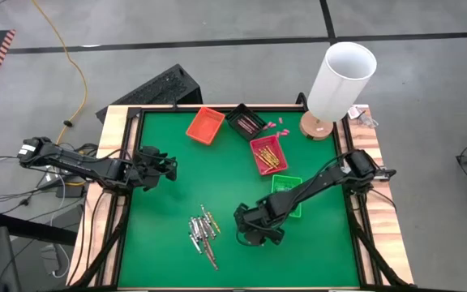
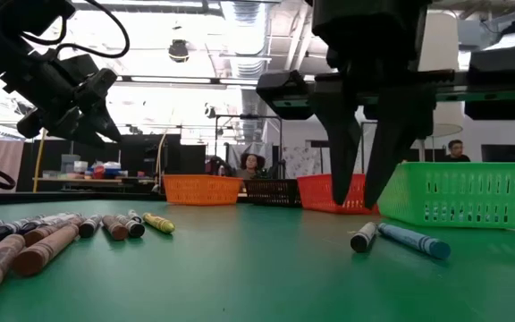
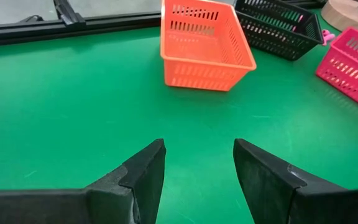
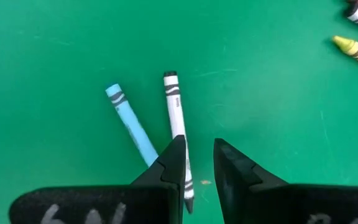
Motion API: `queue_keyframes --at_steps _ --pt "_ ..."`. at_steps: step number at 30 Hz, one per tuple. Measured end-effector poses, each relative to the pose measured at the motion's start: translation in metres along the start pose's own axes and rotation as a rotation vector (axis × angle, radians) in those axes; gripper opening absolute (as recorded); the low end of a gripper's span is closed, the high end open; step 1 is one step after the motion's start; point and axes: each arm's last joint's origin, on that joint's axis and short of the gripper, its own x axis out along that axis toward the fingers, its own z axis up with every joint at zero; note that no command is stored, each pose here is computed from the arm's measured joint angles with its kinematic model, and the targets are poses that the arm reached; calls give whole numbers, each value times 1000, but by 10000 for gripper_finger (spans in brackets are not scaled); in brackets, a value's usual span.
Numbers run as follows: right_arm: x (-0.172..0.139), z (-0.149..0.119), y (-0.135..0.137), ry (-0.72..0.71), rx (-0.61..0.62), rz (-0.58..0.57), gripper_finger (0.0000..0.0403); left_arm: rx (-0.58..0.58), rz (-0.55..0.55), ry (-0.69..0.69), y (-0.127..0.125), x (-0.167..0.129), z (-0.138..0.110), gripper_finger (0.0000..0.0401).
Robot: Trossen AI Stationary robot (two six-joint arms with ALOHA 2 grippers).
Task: Sort crayons
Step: Put the black crayon into the orange bin
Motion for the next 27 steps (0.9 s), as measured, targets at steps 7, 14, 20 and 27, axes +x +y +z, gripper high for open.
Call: queue_keyframes --at_steps 7,14,20,27 --pt "15 -3 3 30 -2 42 78 -2 -4 2 0 0 0 180" --pt "18 -7 -2 38 50 39 73 -4 -9 9 -1 0 0 180" --pt "17 -10 -5 45 80 38 35 -4 -9 8 -1 0 0 180" --pt "17 -10 -5 46 92 36 6 -3 -9 8 -1 0 0 180"
